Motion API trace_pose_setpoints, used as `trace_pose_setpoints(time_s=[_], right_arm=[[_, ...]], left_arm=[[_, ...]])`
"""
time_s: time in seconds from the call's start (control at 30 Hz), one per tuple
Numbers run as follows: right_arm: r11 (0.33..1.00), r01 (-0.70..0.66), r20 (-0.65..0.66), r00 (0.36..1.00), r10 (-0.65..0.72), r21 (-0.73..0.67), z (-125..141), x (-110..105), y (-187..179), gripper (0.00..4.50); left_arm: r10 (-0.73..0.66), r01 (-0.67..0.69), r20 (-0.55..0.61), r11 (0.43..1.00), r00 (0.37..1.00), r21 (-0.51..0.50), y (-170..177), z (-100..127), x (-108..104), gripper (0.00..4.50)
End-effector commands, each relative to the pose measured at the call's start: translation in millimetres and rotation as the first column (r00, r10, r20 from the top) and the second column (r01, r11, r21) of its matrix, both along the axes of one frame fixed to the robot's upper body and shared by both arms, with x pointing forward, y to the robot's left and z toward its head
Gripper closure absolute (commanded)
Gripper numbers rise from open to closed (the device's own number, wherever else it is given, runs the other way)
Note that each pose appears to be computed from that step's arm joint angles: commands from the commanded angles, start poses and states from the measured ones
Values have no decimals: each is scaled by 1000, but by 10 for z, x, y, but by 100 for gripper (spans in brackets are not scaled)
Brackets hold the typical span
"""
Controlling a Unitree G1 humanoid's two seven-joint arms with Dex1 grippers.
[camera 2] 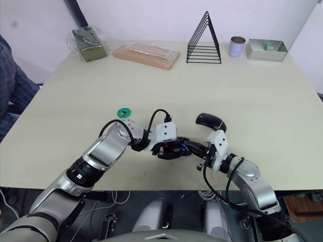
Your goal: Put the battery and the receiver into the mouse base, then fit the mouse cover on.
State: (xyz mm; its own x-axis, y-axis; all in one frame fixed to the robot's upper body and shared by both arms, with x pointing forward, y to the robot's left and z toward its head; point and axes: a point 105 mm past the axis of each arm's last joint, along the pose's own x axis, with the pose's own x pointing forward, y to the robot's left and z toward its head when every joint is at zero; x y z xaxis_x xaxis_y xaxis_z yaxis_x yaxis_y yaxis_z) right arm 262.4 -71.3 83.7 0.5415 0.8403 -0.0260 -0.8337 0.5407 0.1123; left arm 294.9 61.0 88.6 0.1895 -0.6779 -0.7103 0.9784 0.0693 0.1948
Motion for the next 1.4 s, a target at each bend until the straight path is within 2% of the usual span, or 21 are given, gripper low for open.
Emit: trace_pose_setpoints(time_s=[0.03,0.7,1.23,1.3,1.4], right_arm=[[1000,-11,26,1000,11,8,60,5,17,447],[998,-27,-51,998,24,-50,-299,-11,95,447],[992,-28,-158,987,8,-123,-708,5,127,447],[994,-15,-154,988,-2,-112,-687,19,85,447],[998,-13,-98,995,6,-61,-436,53,16,447]], left_arm=[[-9,11,-52,1000,999,26,-14,-144,-71,153],[-3,4,-55,1000,998,21,-28,-144,-73,153],[2,-1,-59,1000,998,14,-58,-145,-74,153],[2,-2,-60,1000,998,14,-59,-146,-73,153],[6,-5,-61,1000,998,16,-50,-148,-69,153]])
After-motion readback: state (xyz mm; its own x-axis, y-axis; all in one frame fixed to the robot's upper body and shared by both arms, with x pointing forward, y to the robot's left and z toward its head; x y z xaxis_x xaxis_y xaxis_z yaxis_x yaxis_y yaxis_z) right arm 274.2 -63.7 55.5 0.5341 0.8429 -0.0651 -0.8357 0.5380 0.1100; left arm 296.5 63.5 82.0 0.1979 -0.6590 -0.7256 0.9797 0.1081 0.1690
